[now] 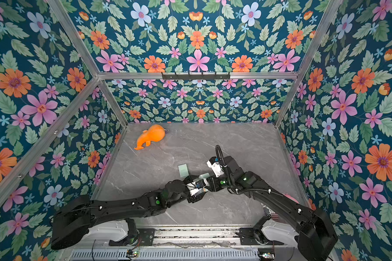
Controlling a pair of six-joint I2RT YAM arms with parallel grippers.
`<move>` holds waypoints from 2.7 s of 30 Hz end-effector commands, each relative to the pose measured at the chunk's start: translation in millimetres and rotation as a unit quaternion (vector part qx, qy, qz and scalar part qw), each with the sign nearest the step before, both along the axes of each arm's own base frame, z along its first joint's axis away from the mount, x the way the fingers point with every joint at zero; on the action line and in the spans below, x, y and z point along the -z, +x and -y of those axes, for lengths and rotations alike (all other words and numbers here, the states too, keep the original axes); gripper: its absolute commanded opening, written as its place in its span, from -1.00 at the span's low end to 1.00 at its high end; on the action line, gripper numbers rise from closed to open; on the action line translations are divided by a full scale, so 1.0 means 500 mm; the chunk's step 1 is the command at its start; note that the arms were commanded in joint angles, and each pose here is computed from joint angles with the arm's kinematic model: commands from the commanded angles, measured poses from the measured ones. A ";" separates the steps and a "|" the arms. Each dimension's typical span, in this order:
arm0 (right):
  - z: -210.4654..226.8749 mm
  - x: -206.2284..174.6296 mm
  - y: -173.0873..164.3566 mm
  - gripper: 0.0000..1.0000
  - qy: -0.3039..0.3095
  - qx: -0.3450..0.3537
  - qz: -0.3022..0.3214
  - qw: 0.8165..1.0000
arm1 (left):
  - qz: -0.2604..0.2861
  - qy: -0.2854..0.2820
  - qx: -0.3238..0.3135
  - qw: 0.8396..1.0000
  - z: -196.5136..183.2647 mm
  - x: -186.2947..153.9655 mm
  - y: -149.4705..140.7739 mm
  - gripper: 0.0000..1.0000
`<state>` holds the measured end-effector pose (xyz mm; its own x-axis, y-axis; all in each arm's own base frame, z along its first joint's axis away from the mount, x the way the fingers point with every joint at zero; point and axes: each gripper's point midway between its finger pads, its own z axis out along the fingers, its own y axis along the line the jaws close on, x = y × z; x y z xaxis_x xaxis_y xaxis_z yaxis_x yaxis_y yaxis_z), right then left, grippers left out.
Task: Take the rings out of the lift-off lid box
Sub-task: Open the lid on the jewelry box, then place the jewelry box at the center of the board, then place the lid at the center of the board.
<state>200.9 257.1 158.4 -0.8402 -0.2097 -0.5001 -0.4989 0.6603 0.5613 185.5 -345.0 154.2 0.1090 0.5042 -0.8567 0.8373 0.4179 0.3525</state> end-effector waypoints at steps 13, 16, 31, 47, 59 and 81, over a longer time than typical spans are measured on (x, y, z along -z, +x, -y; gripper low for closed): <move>0.000 -0.012 -0.012 -0.61 0.008 -0.010 0.001 1.000 | 0.022 0.003 -0.048 0.999 -0.023 -0.003 0.029 0.19; 0.001 -0.014 -0.012 -0.60 0.008 -0.010 0.002 1.000 | 0.022 0.004 -0.050 0.998 -0.026 0.000 0.029 0.16; 0.012 -0.034 -0.008 -0.60 0.012 0.002 0.024 1.000 | 0.023 0.022 -0.062 0.998 -0.042 0.024 0.033 0.05; 0.125 -0.082 0.064 -0.62 0.013 0.146 0.085 0.986 | 0.009 -0.017 -0.069 0.997 -0.030 0.012 0.035 0.06; 0.255 -0.031 0.109 -0.64 -0.011 0.291 0.023 0.956 | -0.065 -0.130 -0.097 0.985 0.007 -0.002 0.027 0.02; 0.374 0.134 0.108 -0.67 -0.100 0.398 -0.108 0.906 | -0.088 -0.217 -0.159 0.959 0.137 0.087 -0.083 -0.01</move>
